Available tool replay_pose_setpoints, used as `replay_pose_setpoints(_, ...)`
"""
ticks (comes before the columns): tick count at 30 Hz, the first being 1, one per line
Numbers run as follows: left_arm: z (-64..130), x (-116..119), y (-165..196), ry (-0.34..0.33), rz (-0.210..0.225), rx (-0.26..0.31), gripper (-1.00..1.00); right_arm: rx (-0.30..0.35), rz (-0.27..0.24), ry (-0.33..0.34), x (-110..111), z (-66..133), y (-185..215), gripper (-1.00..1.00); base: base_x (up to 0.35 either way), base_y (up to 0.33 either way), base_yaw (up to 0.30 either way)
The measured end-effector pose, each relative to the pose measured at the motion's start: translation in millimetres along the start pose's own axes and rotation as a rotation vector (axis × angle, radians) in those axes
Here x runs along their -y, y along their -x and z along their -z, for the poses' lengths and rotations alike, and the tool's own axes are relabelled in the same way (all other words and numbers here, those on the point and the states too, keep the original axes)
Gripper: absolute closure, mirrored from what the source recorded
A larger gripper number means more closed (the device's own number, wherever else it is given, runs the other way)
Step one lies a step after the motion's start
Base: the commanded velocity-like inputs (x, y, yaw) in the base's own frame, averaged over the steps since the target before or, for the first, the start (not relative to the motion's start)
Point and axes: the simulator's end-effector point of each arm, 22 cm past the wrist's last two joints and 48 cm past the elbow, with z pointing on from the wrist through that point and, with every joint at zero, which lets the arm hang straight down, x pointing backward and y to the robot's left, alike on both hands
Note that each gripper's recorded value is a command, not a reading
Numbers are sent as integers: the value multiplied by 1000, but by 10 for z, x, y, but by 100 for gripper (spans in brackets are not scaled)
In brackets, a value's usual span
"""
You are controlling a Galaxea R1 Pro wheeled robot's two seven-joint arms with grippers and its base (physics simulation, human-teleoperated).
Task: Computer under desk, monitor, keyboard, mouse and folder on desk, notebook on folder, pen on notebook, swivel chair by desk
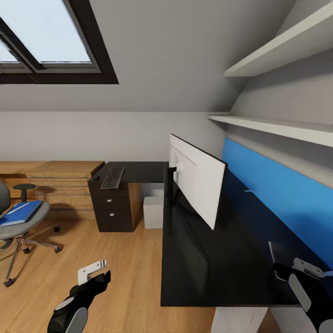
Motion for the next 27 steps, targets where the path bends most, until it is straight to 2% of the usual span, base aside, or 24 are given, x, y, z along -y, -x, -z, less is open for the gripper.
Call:
replay_pose_setpoints(15, 2, -5, -3, 0, 2, -2, -100, 1, -2, 4, -16, 6, 3, -100, -37, 20, 0)
replay_pose_setpoints(27, 118, 27, 142, 0, 2, -3, -100, -13, -6, 0, 4, 116, 80, -100, 0, 0, 0)
